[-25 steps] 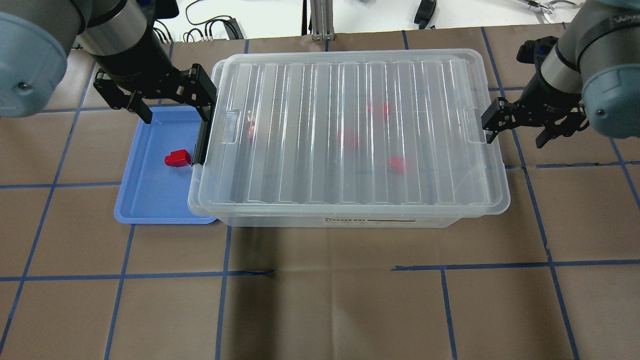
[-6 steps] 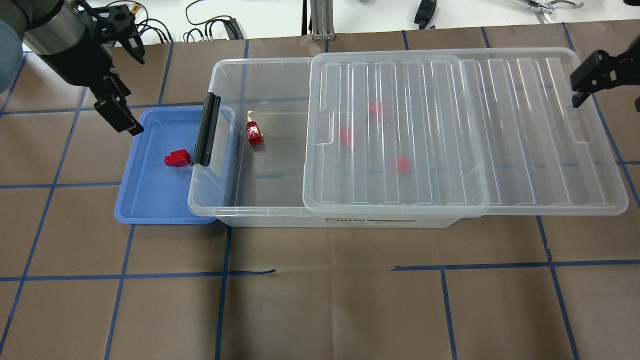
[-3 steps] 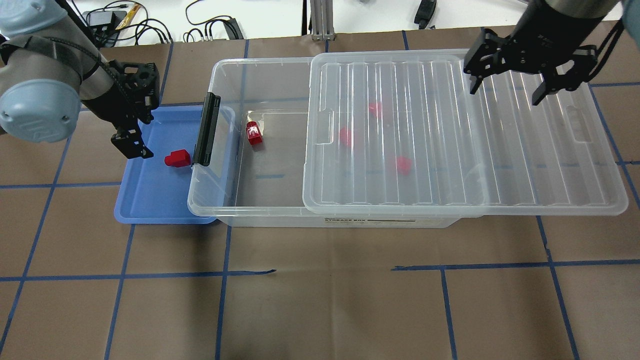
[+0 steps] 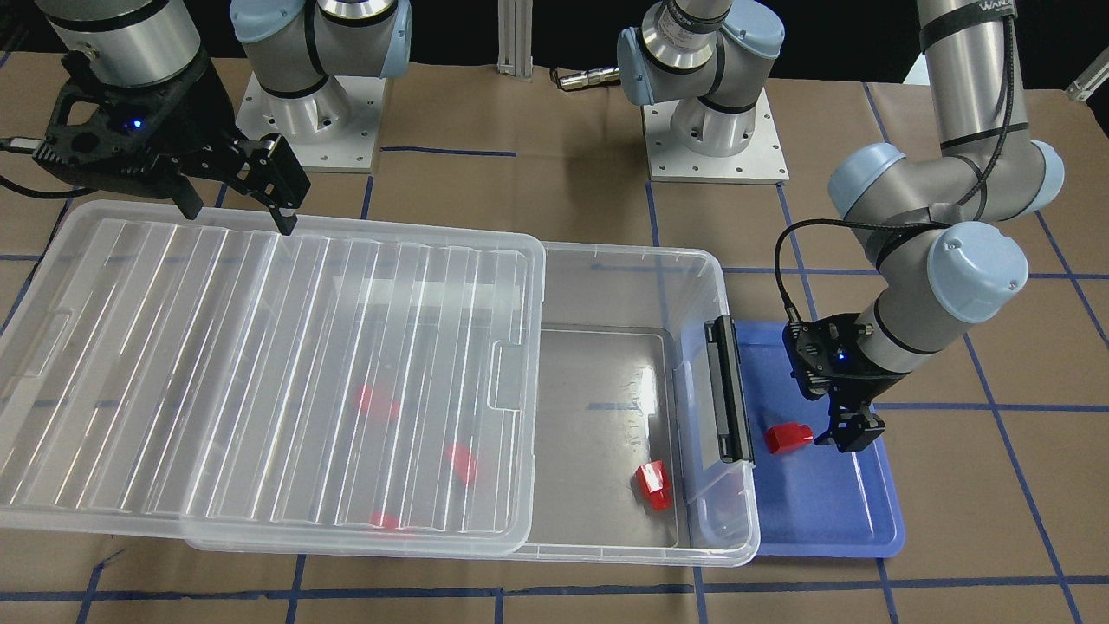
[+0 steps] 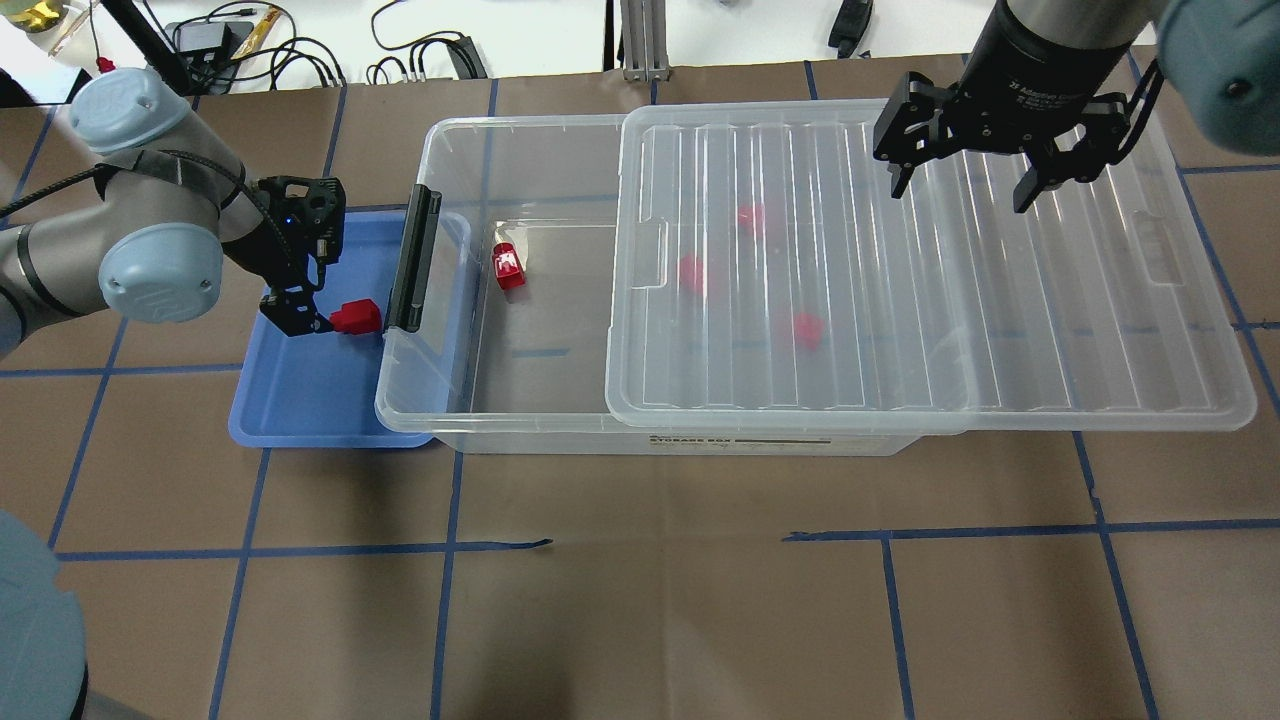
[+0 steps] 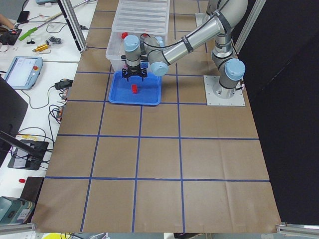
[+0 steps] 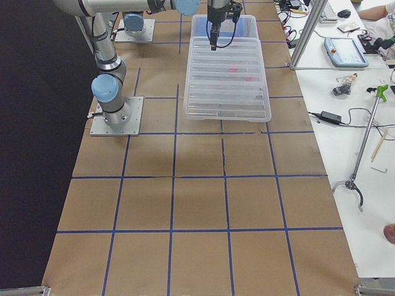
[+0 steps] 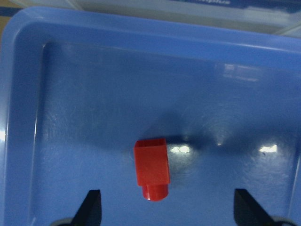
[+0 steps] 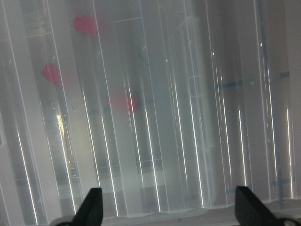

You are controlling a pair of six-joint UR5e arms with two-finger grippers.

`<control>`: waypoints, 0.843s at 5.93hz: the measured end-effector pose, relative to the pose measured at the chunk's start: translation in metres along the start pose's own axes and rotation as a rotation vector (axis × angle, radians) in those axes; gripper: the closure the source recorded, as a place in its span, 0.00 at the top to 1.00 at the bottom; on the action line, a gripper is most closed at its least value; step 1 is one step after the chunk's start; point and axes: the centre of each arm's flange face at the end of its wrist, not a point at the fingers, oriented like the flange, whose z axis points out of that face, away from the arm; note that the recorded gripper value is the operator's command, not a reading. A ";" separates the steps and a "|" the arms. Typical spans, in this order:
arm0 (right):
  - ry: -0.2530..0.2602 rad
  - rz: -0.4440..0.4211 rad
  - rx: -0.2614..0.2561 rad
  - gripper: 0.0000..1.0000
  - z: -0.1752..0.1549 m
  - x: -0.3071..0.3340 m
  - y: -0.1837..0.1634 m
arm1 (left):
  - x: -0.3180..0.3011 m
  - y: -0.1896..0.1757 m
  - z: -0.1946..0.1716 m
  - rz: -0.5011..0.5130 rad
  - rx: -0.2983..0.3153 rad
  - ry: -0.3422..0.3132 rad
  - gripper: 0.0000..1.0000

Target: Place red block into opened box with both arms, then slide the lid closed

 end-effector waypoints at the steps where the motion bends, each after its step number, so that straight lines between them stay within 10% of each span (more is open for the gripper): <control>1: 0.001 -0.012 0.002 1.00 0.001 0.001 -0.001 | -0.007 0.003 0.023 -0.011 0.002 0.016 0.98; 2: 0.002 -0.015 0.000 1.00 0.002 0.001 -0.002 | -0.011 0.005 0.040 -0.019 0.005 0.034 0.91; 4: 0.004 -0.012 -0.004 1.00 0.004 0.003 -0.002 | -0.016 0.008 0.063 -0.015 0.012 0.066 0.10; 5: 0.005 -0.012 -0.005 1.00 0.005 0.004 -0.002 | -0.020 0.009 0.065 -0.011 0.013 0.065 0.04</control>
